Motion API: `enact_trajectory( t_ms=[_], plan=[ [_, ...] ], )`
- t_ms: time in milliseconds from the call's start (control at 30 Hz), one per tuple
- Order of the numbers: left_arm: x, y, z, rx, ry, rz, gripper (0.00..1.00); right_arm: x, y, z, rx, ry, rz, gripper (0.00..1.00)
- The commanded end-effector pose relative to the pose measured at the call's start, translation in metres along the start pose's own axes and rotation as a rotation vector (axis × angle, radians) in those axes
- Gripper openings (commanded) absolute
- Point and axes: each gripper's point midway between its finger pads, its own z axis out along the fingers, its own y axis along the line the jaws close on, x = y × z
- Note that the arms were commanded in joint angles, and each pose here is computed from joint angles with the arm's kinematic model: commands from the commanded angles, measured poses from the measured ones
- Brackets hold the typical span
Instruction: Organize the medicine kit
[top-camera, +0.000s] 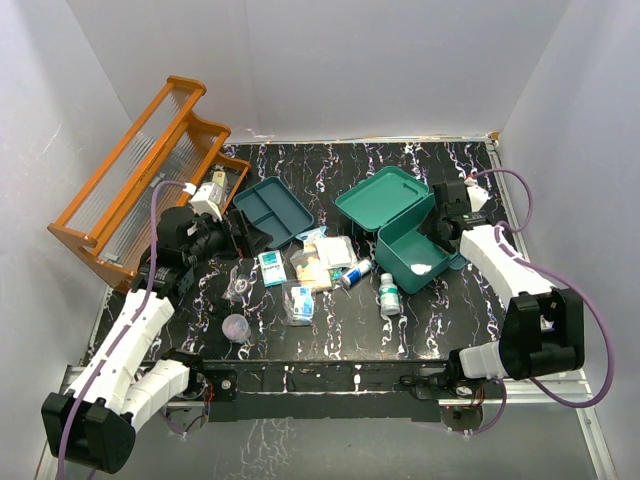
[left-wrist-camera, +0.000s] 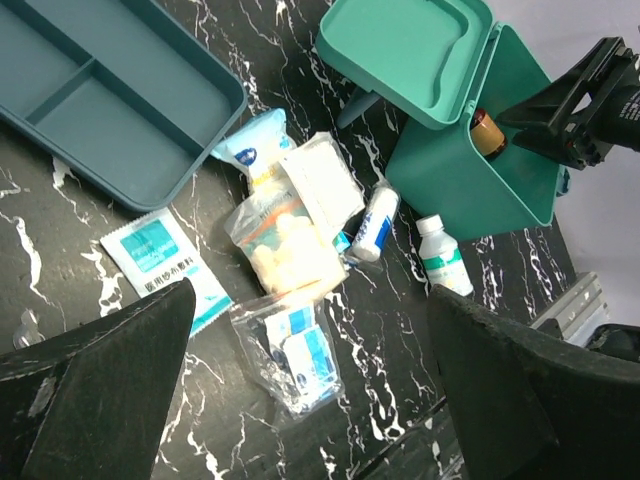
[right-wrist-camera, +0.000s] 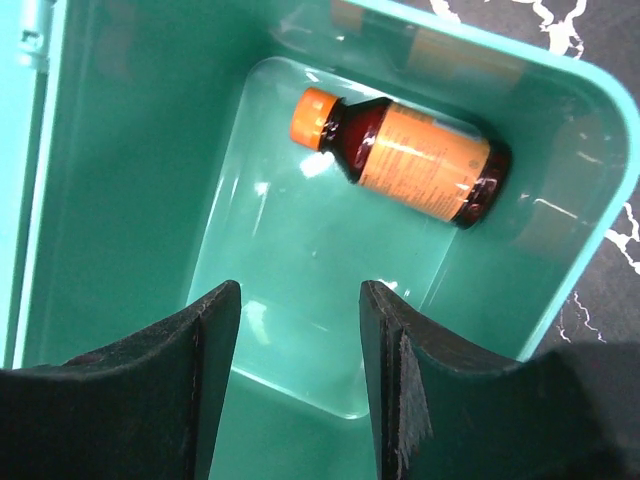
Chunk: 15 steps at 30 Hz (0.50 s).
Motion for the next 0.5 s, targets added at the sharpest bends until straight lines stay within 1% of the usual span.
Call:
enact_trajectory(
  t_ms=[0,200,467],
  plan=[
    [-0.016,-0.006,0.004,0.037,-0.044,0.114,0.99,-0.025,-0.002,0.005,0.069,-0.102,0.06,0.48],
    [-0.019,-0.003,0.017,0.045,0.01,0.175,0.95,-0.026,0.008,0.017,0.09,-0.053,0.069,0.47],
    [-0.018,-0.003,0.032,0.086,0.029,0.203,0.88,-0.026,0.014,0.047,0.135,-0.025,0.014,0.39]
  ],
)
